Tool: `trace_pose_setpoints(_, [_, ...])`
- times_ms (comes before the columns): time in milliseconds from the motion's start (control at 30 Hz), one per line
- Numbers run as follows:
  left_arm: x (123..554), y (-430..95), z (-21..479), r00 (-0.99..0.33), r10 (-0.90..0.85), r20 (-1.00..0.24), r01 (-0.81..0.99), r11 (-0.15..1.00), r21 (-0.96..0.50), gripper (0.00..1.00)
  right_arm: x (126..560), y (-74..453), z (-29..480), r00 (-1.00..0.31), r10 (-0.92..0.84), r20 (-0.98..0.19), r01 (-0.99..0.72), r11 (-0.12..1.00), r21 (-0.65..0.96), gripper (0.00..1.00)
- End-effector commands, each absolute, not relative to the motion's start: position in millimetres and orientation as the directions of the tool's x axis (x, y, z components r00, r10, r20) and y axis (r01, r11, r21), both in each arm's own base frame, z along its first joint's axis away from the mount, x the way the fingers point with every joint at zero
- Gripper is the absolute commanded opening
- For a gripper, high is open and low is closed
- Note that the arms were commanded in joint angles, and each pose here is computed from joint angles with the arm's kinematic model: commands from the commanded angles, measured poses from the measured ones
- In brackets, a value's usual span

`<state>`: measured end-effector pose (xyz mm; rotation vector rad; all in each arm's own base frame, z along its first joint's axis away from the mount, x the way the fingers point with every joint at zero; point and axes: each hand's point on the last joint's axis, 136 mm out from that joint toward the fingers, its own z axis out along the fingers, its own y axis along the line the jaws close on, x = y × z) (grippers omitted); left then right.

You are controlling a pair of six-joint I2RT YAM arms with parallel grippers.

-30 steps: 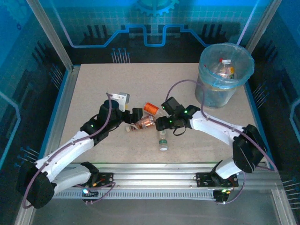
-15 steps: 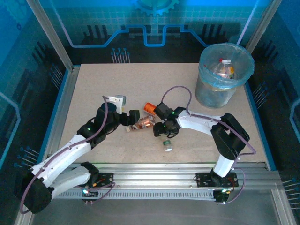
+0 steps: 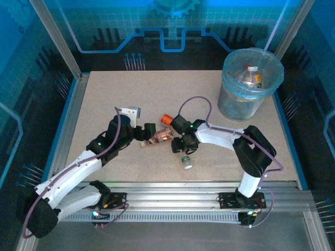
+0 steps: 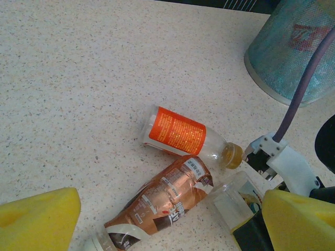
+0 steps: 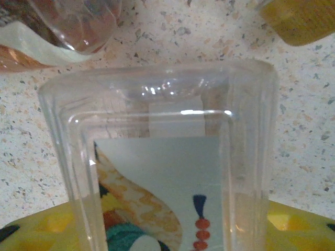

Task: Put the plastic bottles in the bin

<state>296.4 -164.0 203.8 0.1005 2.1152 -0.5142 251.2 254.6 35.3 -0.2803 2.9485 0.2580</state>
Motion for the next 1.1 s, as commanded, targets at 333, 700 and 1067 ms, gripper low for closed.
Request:
trace_pose_setpoints(333, [319.6,-171.4,216.3,-0.571,-0.209,-0.794,0.214,0.896,-0.390,0.91,253.6,260.8,92.5,-0.884,-0.340,-0.322,-0.402,0.904,0.147,0.56])
trace_pose_setpoints(700, [323.6,-174.6,205.9,-0.594,-0.219,-0.774,0.195,0.894,-0.403,0.91,256.8,260.4,120.5,-0.822,-0.349,-0.450,-0.458,0.874,0.160,0.53])
trace_pose_setpoints(1067, [326.2,-175.3,195.3,-0.608,-0.255,-0.752,0.162,0.887,-0.432,0.91,268.4,260.5,164.3,-0.702,-0.379,-0.603,-0.540,0.835,0.103,0.50])
